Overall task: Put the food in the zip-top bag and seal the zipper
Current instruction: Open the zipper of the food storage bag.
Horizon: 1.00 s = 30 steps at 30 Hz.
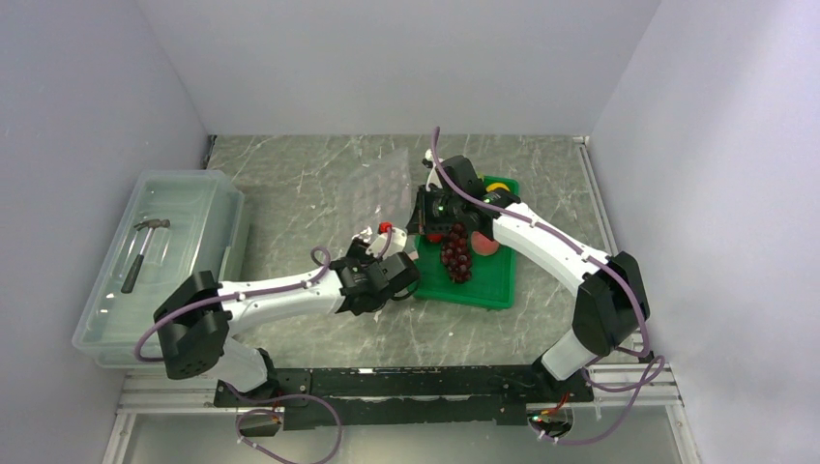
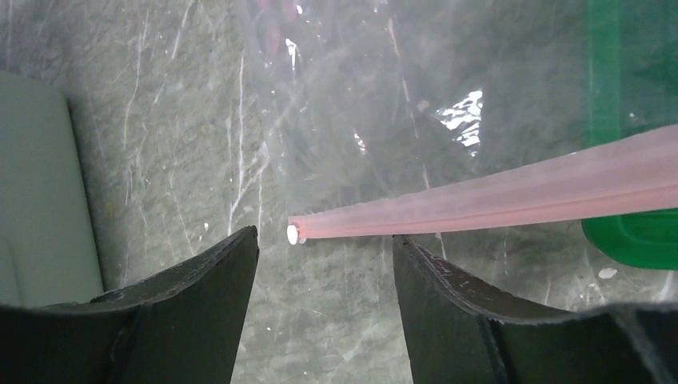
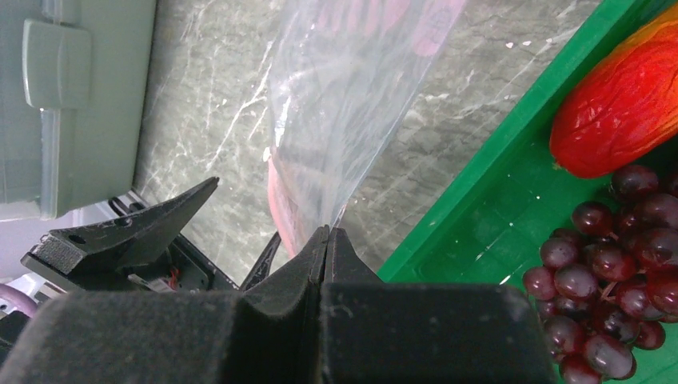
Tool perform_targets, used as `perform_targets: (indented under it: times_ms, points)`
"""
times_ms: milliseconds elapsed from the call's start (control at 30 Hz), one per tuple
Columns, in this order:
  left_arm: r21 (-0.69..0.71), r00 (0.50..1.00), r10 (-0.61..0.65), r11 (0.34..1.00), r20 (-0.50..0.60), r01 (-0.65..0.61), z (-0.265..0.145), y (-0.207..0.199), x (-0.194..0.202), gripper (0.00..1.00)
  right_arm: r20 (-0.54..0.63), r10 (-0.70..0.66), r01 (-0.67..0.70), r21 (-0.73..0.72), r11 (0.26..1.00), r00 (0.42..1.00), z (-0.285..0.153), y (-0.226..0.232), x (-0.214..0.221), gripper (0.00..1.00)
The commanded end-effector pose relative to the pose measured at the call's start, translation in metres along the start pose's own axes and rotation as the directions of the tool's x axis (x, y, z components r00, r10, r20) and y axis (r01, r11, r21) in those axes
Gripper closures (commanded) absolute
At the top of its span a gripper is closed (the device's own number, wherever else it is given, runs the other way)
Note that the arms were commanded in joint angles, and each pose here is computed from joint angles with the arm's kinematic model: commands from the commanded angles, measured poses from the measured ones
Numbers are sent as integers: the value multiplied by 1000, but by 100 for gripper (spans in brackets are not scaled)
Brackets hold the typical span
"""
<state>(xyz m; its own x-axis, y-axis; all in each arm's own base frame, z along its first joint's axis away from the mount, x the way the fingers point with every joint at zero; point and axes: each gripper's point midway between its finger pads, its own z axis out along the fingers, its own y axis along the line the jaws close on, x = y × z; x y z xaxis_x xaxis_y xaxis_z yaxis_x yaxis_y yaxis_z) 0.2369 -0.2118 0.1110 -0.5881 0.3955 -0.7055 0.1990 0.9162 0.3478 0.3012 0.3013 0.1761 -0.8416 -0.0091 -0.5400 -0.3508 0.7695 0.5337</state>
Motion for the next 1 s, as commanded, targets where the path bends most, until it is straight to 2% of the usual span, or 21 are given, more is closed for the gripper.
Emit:
perform_targets:
  times_ms: [0, 467, 767, 967]
  points:
    - [-55, 998, -27, 998, 58, 30, 4, 2, -11, 33, 74, -11, 15, -59, 998, 997, -17, 19, -20, 100]
    - [-119, 993, -26, 992, 114, 40, 14, 3, -20, 40, 69, -4, 9, -72, 997, 998, -17, 20, -19, 100]
    - [-108, 989, -10, 994, 148, 26, 19, -2, -23, 46, 61, 1, 4, -78, 997, 998, -16, 20, -15, 100]
    - [-64, 982, 7, 998, 189, 5, 23, -11, -27, 46, 59, 2, 3, -80, 997, 998, -18, 20, -14, 100]
